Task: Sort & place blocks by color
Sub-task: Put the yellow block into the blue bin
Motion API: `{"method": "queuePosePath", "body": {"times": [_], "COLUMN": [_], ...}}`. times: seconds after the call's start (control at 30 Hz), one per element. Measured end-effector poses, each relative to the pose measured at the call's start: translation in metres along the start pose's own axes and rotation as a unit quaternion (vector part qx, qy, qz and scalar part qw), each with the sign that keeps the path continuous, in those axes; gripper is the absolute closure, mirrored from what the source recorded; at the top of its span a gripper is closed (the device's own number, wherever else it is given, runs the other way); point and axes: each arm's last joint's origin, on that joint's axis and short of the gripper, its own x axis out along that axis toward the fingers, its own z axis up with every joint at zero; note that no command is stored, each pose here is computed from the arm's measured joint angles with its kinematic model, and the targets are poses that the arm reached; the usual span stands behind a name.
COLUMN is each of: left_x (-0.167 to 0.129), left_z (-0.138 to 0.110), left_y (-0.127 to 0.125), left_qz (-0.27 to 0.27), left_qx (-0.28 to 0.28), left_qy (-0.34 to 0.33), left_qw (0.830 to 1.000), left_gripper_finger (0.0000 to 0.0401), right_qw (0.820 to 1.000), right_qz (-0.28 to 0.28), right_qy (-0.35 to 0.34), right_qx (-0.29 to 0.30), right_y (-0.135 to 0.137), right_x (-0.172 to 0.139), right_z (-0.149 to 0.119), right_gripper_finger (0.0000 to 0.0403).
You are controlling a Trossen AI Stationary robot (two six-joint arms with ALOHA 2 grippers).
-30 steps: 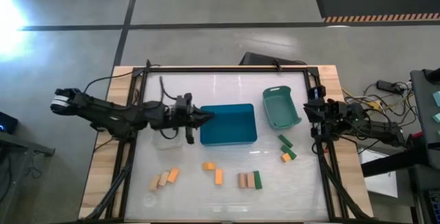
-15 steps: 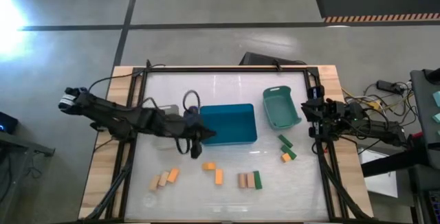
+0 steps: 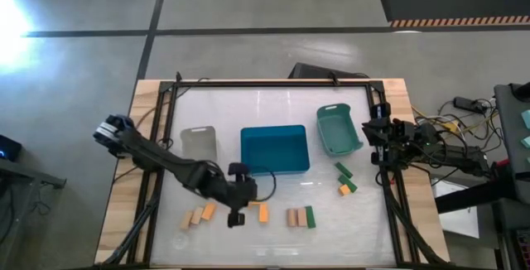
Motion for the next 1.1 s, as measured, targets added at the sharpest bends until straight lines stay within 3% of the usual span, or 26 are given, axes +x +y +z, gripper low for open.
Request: {"method": "queuePosePath", "body": {"times": [0.23, 0.4, 0.77, 1.1], "left_x": [0.035, 0.048, 0.056, 0.065], "left_z": [-0.018, -0.026, -0.035, -0.046], "left_y": [-0.005, -0.005, -0.003, 0.0], "left_qz": [0.003, 0.0, 0.023, 0.029], "left_qx": [-0.008, -0.02, -0.041, -0.045], "left_qy": [0.077, 0.107, 0.115, 0.094], "left_qw": [0.997, 0.994, 0.992, 0.994], "left_gripper_finger": [0.0397, 0.0354, 0.0213, 0.0191], "right_qw": [1.0, 1.0, 1.0, 1.0], "right_qz": [0.0, 0.001, 0.001, 0.001], "right_qy": [0.007, 0.01, 0.014, 0.014], "right_qx": [0.0, -0.005, -0.011, -0.017], "right_y": [0.0, 0.0, 0.0, 0.0], "right_x": [0.0, 0.0, 0.0, 0.0], "right_z": [-0.001, -0.002, -0.003, -0.003], "right_gripper_finger": [0.036, 0.036, 0.036, 0.036]}}
